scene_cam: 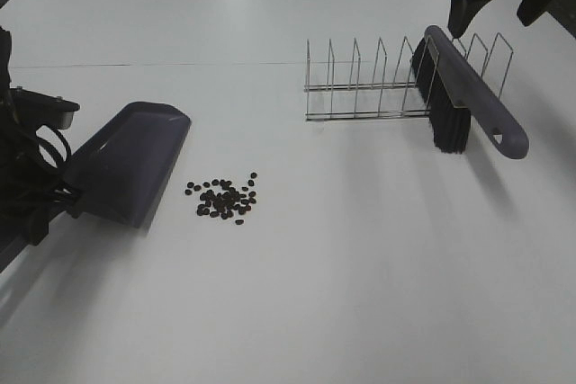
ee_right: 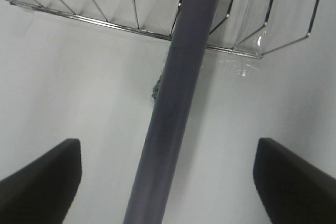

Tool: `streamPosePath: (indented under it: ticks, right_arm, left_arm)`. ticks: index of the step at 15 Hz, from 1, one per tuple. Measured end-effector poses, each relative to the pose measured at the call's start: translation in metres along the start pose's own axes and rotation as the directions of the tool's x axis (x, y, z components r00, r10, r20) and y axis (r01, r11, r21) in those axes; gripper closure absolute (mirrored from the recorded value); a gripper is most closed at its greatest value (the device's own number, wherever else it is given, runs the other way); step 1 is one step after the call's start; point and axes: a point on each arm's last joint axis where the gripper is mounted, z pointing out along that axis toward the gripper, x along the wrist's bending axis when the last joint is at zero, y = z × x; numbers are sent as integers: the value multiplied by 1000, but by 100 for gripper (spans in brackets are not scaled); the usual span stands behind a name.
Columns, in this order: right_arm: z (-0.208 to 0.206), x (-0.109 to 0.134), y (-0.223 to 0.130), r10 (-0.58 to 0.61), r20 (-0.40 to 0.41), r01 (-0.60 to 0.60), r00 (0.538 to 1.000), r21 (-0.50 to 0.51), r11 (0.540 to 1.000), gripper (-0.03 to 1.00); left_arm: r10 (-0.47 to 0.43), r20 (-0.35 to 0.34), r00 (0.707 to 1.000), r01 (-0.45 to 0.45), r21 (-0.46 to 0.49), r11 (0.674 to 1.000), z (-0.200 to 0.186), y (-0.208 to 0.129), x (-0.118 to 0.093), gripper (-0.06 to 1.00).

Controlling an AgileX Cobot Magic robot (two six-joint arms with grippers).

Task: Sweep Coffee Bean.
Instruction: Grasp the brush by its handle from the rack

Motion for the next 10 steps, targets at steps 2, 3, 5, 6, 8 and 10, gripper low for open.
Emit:
streamPosePath:
  ticks: [2,3,5,6,8,10]
  right_arm:
    - [16,-1,7,-5,-2,5,1000,15,1000,20]
    - [28,-2,10,-6,-4,6,1000,30,1000,21]
    - [53,-2,10,-5,-10,5,1000,74,997,22]
    - [67,-2,9,-4,-14,5,1000,104,995,22]
    - [83,-2,8,-3,-18,5,1000,132,991,26]
    - [91,-2,9,10,-14,-8,1000,116,993,30]
  left_arm:
    - [18,1,1000,-18,0,1000,0,0,0,61]
    - [22,1,1000,-22,0,1000,0,0,0,61]
    - [22,1,1000,-22,0,1000,0,0,0,61]
    - [22,1,1000,-22,0,1000,0,0,0,61]
    - [22,1,1000,-22,0,1000,0,0,0,61]
    - [22,1,1000,-22,0,1000,0,0,0,61]
